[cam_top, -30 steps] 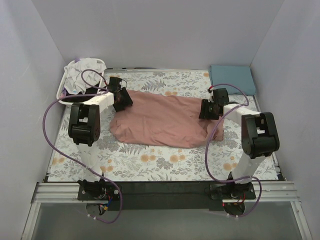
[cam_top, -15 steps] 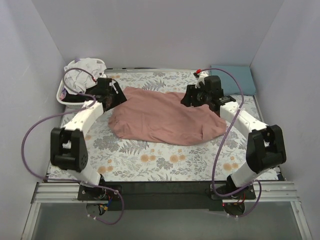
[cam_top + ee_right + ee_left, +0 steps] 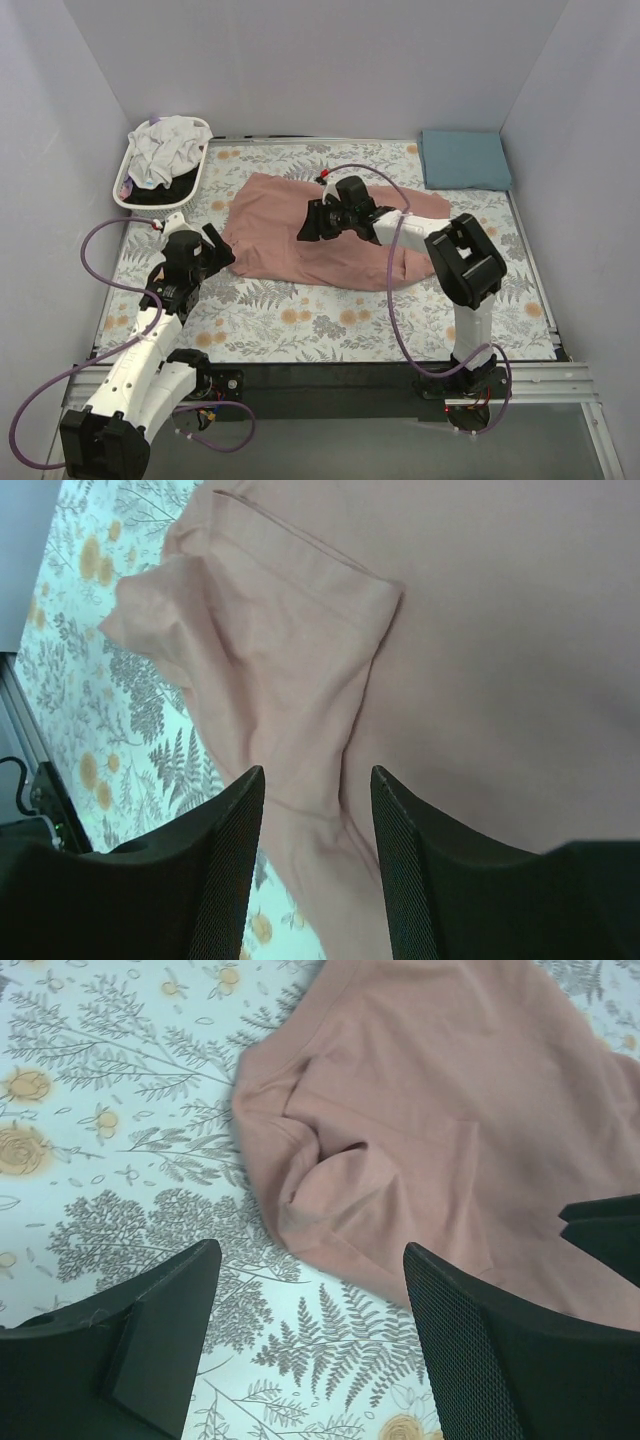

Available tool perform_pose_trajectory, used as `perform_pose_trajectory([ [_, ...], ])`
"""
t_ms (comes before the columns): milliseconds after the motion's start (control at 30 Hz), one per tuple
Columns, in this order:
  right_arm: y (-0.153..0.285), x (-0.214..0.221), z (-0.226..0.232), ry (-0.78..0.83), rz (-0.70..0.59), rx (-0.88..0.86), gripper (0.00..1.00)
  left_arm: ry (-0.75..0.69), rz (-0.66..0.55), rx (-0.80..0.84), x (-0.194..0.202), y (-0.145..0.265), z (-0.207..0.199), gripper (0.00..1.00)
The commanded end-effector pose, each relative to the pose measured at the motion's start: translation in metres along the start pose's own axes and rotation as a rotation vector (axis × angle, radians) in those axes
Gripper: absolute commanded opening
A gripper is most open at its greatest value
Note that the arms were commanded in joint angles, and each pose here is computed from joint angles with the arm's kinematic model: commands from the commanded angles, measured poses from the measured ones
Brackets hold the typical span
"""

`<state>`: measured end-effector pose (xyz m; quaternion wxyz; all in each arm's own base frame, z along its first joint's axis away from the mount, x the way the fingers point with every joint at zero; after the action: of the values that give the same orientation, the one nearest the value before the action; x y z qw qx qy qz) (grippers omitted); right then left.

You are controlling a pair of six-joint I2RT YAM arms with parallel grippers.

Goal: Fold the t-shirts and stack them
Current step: Flatten the tshirt out

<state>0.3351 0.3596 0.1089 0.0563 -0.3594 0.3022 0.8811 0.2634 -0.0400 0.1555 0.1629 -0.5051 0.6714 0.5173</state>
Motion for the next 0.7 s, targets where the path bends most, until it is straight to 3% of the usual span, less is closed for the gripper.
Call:
perform_pose_trajectory([
  [0, -0.027, -0.031, 0.022, 0.042, -0.080, -0.071, 0.53, -0.002, -0.070, -0.052, -0.010, 0.000, 0.009, 0.73],
  [333, -0.094, -0.018, 0.009, 0.018, -0.042, -0.067, 0.49, -0.001, -0.060, -0.057, -0.012, -0.003, 0.006, 0.72],
  [667, -0.083, -0.027, -0.007, 0.054, -0.128, 0.110, 0.45, -0.006, -0.060, -0.050, -0.013, -0.003, 0.004, 0.72],
])
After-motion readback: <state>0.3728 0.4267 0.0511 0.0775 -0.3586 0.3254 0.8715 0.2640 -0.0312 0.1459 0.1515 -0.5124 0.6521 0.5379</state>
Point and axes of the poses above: each gripper's point midway between its finger pads, its own y axis back along the fingers, its own z axis along the line the jaws close on, x = y × z, the point moved 2 cm from there along y, back along the fingers, and after that the axes turned 3 degrees about y, right-handed, at the moved point
